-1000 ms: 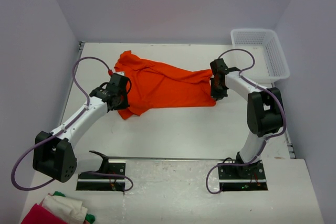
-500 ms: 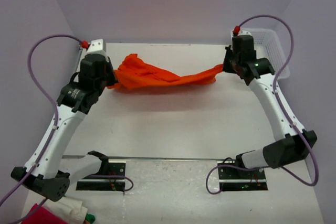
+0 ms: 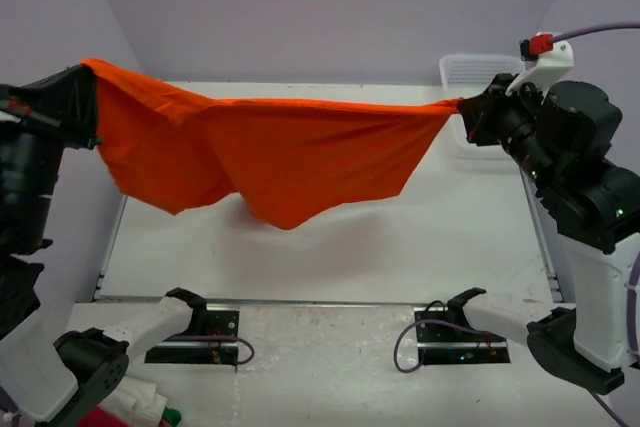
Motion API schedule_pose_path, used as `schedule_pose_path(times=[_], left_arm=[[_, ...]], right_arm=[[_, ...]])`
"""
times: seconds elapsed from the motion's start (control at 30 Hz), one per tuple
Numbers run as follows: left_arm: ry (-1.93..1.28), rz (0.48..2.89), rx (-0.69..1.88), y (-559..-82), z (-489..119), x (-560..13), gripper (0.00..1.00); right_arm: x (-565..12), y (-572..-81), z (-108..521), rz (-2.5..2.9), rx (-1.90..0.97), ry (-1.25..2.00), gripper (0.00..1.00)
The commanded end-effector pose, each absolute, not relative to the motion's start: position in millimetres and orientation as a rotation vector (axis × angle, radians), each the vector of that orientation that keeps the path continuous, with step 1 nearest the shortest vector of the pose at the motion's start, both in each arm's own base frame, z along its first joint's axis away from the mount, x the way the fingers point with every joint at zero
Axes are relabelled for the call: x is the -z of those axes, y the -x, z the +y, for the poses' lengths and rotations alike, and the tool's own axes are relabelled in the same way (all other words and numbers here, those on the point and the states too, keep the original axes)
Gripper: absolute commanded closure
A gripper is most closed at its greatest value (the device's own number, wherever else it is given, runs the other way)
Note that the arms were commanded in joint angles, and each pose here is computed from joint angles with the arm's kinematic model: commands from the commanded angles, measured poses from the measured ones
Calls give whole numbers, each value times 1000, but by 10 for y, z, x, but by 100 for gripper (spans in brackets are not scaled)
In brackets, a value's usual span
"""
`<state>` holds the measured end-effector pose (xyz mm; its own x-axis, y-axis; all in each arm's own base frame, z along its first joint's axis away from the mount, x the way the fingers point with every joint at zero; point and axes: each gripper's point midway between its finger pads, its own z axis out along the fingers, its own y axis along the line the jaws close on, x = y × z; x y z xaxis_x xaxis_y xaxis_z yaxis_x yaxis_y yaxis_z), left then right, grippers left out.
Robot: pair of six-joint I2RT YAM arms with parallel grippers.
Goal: Fold and stack the t-shirts
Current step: Flatten out the tshirt
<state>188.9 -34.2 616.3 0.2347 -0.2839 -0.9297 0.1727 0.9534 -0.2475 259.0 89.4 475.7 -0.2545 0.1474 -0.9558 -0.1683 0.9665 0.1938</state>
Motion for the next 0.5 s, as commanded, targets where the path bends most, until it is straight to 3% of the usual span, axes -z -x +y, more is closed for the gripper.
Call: schedule_pose_path(times=[0.0,0.17,0.27,0.47], left_arm=[[-22,1205,329,-1590,-378,-6418,100],[-74,1158,334,-1628,-464,-6566,100],[-85,1186,318,-1945,-578,-6575,100],[-123,1333,217,-3114,-932,-6313,100]], right_arm=[[-4934,-2319,763,1769,-281,30,100],[-5172,-2112,668,1695,-308,13,100],[-5199,-2226,634,1684,-262,-6,100],[-5006,-3060,817,1762,-106,15,100]])
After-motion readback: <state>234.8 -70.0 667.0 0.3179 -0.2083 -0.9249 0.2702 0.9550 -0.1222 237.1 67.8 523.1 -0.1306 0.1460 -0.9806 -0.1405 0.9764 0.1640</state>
